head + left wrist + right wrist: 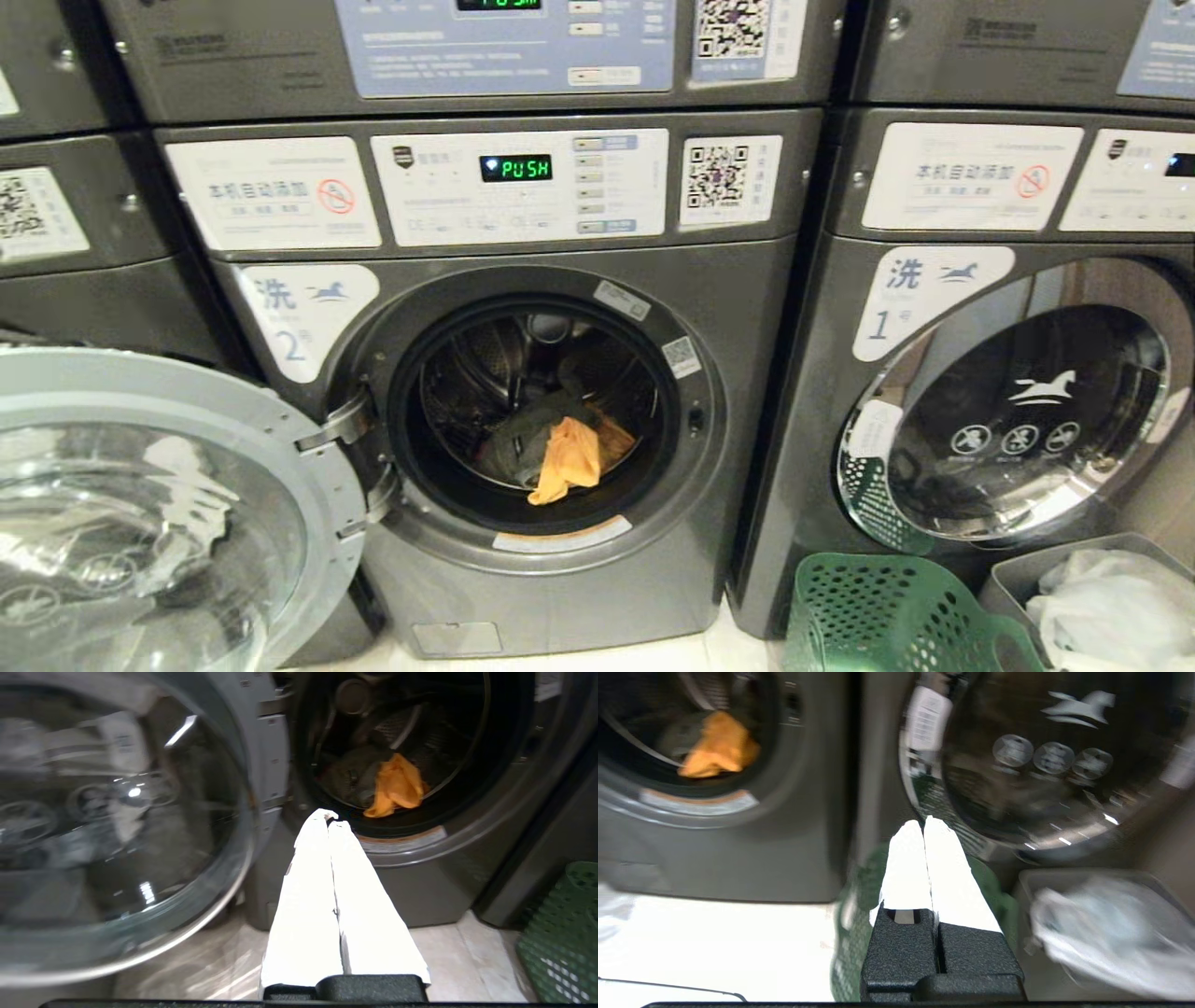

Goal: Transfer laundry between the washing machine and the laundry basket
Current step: Pick a cloth and place it into the basket

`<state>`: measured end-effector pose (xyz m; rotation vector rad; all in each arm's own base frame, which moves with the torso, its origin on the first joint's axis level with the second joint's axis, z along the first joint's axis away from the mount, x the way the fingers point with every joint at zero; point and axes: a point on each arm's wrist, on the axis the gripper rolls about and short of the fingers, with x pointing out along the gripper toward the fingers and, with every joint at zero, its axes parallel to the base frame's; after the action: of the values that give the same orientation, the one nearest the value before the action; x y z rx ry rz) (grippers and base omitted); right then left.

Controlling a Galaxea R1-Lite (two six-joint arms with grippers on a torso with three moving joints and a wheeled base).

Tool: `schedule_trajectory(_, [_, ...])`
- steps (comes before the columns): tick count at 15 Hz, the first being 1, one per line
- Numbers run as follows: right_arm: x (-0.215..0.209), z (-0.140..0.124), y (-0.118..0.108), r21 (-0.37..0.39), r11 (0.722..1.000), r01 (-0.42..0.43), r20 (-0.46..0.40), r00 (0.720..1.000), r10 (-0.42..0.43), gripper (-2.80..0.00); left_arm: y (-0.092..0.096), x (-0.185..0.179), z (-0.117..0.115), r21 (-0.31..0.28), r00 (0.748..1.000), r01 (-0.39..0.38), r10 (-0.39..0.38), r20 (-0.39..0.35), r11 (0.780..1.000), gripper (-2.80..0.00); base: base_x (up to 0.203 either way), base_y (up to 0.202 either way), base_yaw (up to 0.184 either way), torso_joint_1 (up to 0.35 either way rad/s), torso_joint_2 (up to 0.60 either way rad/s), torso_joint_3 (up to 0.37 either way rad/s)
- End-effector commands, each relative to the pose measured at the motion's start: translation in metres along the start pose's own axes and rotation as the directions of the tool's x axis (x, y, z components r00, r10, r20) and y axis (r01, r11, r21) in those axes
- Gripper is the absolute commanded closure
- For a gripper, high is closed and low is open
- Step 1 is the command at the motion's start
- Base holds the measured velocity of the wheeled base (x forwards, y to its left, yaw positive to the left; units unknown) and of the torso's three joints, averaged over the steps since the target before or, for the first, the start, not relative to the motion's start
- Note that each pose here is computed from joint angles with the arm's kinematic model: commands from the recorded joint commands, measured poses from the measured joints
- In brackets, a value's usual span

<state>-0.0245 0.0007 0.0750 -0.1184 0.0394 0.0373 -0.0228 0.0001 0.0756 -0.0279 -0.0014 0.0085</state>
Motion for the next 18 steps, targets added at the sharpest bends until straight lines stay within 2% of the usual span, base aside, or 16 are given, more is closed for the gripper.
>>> schedule_trajectory(1, [0.0001, 0.0, 0.0, 0.0, 1.0, -0.001, -0.001, 1.0, 0.001, 0.0, 0.0, 0.0, 0.0, -0.001, 1.0, -0.001, 0.001, 0.0, 1.0, 0.0, 0.0, -0.007, 0.176, -0.001, 0.0, 0.005])
schedule_trajectory(6, [0.0, 0.0, 0.0, 0.001, 1.0, 0.0, 0.0, 1.0, 0.0, 0.0, 0.0, 0.0, 0.0, 0.0, 1.0, -0.001, 0.001, 0.0, 1.0, 0.0, 0.001, -0.006, 0.151, 0.005, 0.0, 0.001])
schedule_trajectory(18, [0.0001, -0.0005, 0.0, 0.004, 1.0, 0.001, -0.002, 1.0, -0.001, 0.0, 0.0, 0.0, 0.0003, 0.003, 1.0, 0.001, -0.001, 0.003, 1.0, 0.0, 0.0, 0.0, 0.0, 0.0, 0.0, -0.008])
